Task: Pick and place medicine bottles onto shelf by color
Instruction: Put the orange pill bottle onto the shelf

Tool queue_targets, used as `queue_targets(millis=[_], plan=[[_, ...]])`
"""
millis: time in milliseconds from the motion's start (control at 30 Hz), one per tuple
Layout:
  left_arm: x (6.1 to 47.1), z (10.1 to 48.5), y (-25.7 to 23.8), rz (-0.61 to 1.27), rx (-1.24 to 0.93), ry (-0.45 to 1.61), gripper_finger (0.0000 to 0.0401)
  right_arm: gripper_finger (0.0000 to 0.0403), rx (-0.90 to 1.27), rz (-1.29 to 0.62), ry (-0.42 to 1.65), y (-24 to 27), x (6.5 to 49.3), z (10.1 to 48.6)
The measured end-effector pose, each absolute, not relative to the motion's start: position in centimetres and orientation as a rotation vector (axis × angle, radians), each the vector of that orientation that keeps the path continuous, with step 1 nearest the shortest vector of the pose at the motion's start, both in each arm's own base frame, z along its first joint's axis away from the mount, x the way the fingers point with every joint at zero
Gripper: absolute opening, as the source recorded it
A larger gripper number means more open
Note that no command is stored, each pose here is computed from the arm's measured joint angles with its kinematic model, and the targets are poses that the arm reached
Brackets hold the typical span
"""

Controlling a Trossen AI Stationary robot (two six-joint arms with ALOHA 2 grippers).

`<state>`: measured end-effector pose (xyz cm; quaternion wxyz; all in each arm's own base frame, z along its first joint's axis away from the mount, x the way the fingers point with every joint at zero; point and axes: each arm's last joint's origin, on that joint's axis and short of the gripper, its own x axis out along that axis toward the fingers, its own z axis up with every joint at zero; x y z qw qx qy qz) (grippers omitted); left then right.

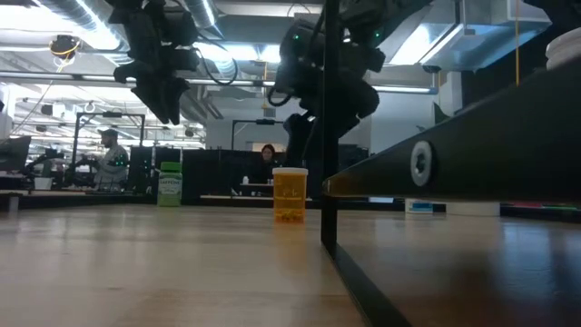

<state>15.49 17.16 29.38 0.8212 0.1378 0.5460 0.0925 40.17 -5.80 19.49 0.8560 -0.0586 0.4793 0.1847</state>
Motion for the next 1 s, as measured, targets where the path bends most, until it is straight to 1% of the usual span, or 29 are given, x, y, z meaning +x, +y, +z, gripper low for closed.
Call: queue_targets(millis=[267,500,1000], plan=[[15.5,29.4,17.2,0.198,0.294,1.161,0.0190,0.0329,-0.126,0.389,1.022,-5.8,40.6,18.4],[15.5,29.4,17.2,0.199,0.295,1.160,0.0190,0.0329,-0.140,0.384,0.992,-5.7,41.0,18.1],[15.5,29.4,17.2,0.199,0.296,1.159,0.0190,0.0329,-0.117,0.399,1.035,-5.9,41.8,15.2]])
